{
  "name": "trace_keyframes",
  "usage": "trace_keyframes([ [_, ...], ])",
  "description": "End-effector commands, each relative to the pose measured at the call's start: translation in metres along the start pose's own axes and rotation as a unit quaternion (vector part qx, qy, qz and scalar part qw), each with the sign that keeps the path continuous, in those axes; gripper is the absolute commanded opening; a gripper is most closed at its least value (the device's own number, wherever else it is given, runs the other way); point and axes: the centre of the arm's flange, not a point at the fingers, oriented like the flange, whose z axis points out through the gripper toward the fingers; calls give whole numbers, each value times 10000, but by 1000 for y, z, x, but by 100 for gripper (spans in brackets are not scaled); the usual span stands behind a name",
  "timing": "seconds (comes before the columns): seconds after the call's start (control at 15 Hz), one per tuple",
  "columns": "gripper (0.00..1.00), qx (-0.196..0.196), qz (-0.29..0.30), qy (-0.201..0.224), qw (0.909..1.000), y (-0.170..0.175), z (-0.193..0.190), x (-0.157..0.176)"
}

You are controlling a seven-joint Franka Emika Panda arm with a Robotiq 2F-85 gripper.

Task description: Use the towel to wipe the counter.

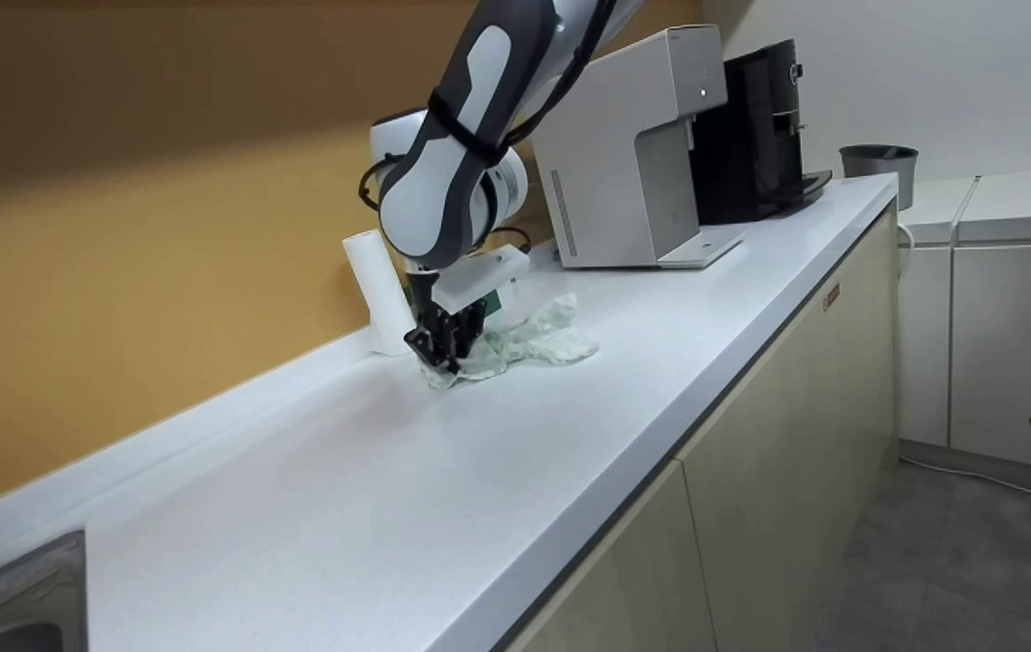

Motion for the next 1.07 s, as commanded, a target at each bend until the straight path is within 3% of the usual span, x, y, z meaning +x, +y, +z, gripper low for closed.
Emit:
trace_keyframes([
  [0.0, 53, -195, 86, 15, 9998, -12, 7, 3],
  [0.27, 82, -439, 162, 342, 9983, -19, -38, 3],
  [0.47, 99, -703, 244, 634, 9952, -22, -76, 9],
  [0.73, 100, -1161, 628, 738, 9885, -20, -133, 19],
  [1.0, 100, -1738, 1253, 237, 9765, -14, -173, 5],
])
